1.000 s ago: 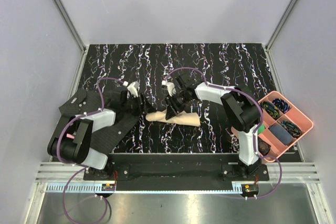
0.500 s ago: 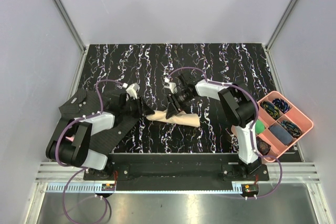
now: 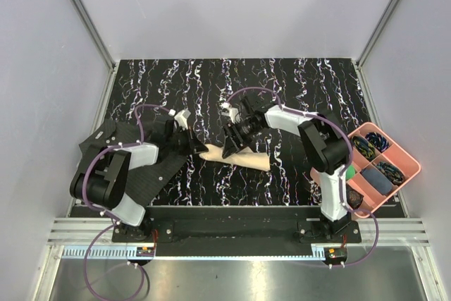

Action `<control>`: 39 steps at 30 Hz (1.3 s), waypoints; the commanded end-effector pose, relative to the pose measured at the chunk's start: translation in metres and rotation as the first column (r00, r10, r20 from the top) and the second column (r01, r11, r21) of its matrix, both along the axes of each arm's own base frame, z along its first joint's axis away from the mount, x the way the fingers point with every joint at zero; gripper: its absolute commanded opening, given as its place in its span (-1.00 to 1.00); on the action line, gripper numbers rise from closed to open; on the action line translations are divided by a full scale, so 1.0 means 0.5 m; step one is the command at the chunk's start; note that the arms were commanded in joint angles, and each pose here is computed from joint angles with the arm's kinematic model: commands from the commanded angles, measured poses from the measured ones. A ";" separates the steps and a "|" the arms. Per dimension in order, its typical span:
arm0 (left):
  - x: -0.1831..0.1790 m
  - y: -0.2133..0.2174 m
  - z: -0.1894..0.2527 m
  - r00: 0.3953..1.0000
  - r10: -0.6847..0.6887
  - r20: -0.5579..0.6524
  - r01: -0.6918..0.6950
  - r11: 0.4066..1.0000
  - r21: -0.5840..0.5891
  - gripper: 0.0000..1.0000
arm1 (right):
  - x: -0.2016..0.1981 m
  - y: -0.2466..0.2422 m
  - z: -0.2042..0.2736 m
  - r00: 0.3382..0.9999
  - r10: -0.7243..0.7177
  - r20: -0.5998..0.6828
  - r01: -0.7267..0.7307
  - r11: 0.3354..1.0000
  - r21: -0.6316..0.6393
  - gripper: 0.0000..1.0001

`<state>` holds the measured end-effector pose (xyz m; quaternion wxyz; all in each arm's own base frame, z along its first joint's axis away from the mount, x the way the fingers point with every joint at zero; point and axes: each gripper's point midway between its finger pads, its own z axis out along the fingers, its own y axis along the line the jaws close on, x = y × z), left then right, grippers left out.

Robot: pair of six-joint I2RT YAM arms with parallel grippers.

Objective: Fold the napkin, place the utensils inside, and roll it up
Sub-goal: Roll the napkin with the utensil

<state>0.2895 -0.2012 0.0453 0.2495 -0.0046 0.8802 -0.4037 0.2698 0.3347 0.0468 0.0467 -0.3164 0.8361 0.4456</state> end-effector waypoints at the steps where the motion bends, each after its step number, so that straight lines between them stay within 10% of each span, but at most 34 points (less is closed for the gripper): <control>1: 0.020 -0.001 0.007 1.000 -0.012 0.002 0.012 1.000 0.023 -1.00 | 0.029 -0.040 0.047 0.977 -0.047 0.207 0.069 0.993 -0.099 0.44; 13: 0.038 -0.001 -0.011 0.997 -0.013 -0.074 0.016 0.999 0.038 -1.00 | 0.011 -0.025 0.091 0.652 0.065 0.755 0.168 0.959 -0.227 0.47; 39: 0.063 -0.011 0.014 0.998 -0.040 -0.048 0.041 0.999 0.017 -0.78 | 0.049 -0.021 -0.056 0.630 0.238 0.739 0.155 0.894 -0.420 0.36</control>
